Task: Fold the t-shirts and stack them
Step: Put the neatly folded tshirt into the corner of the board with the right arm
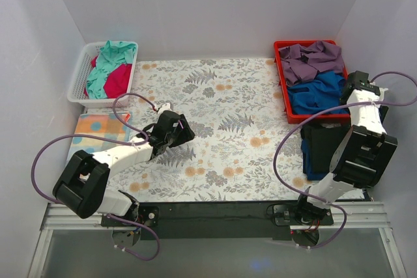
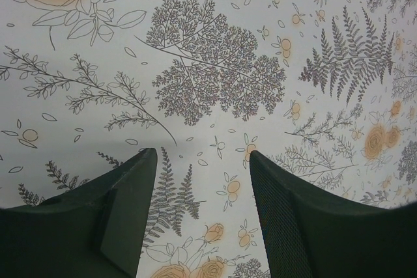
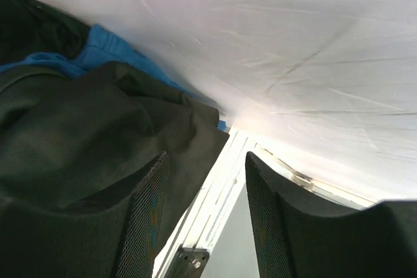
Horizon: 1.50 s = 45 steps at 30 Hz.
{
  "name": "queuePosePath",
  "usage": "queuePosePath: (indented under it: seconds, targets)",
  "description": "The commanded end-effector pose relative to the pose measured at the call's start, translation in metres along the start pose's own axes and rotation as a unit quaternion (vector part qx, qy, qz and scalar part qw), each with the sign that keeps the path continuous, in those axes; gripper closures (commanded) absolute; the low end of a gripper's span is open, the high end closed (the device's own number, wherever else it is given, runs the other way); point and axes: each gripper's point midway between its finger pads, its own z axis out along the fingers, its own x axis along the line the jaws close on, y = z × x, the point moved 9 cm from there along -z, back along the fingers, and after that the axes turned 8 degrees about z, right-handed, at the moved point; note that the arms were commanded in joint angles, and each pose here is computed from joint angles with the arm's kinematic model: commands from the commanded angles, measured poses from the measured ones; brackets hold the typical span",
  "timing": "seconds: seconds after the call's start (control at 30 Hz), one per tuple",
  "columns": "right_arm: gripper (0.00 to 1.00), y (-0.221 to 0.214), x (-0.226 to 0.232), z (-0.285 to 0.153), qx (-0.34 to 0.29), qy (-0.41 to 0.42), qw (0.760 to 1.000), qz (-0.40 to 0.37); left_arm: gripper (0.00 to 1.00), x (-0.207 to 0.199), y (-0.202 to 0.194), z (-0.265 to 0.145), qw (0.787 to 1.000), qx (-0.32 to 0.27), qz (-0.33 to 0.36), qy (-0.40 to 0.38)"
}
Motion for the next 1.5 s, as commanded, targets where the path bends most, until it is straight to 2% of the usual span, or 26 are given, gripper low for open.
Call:
queuePosePath:
  seconds: [0.0, 0.07, 0.17, 0.37, 0.5, 0.57, 0.6, 0.7, 0.73, 0.9, 1.07, 1.27, 1.4, 1.47]
  targets:
    - [0.44, 0.017, -0.016, -0.028, -0.041, 0.048, 0.996, 0.066, 0.43, -0.008, 0.015, -0.001, 1.0, -0.022, 0.011, -0.012]
    - [0.44, 0.015, -0.017, -0.036, -0.056, 0.075, 0.993, 0.07, 0.43, -0.01, 0.016, -0.001, 1.0, -0.021, 0.017, -0.013]
    - [0.44, 0.008, -0.015, -0.051, -0.099, 0.161, 0.978, 0.084, 0.43, -0.01, 0.017, -0.002, 0.999, -0.022, 0.025, -0.014]
    - [0.45, -0.022, -0.021, -0.104, -0.198, 0.343, 0.914, 0.087, 0.43, -0.011, 0.017, -0.003, 0.999, -0.02, 0.024, -0.022]
    - [0.45, -0.042, -0.013, -0.133, -0.221, 0.439, 0.87, 0.045, 0.43, -0.008, 0.013, -0.002, 0.999, -0.014, 0.034, -0.018]
    - [0.44, -0.053, -0.009, -0.151, -0.243, 0.486, 0.839, 0.02, 0.41, -0.006, 0.014, -0.004, 0.999, -0.023, 0.037, -0.013]
    - [0.43, -0.06, -0.004, -0.162, -0.25, 0.513, 0.821, 0.002, 0.41, -0.006, 0.014, -0.005, 0.999, -0.025, 0.039, -0.012]
    - [0.2, -0.078, 0.003, -0.177, -0.255, 0.578, 0.775, -0.026, 0.38, -0.005, 0.016, -0.009, 0.998, -0.037, 0.045, -0.016]
    - [0.02, -0.086, 0.009, -0.175, -0.248, 0.588, 0.769, -0.033, 0.37, -0.004, 0.017, -0.01, 0.998, -0.04, 0.045, -0.014]
    - [0.02, -0.115, 0.027, -0.181, -0.242, 0.634, 0.731, -0.074, 0.3, 0.001, 0.02, -0.022, 0.996, -0.073, 0.048, -0.009]
    - [0.02, -0.136, 0.045, -0.186, -0.241, 0.669, 0.696, -0.095, 0.27, 0.006, 0.018, -0.029, 0.995, -0.09, 0.048, -0.006]
    - [0.02, -0.167, 0.072, -0.198, -0.234, 0.686, 0.675, -0.142, 0.26, 0.006, 0.021, -0.039, 0.994, -0.095, 0.059, -0.005]
    - [0.02, -0.181, 0.081, -0.22, -0.237, 0.73, 0.618, -0.171, 0.25, 0.008, 0.024, -0.046, 0.992, -0.109, 0.055, 0.003]
    - [0.02, -0.185, 0.083, -0.224, -0.239, 0.738, 0.605, -0.18, 0.25, 0.008, 0.024, -0.049, 0.992, -0.114, 0.051, 0.0]
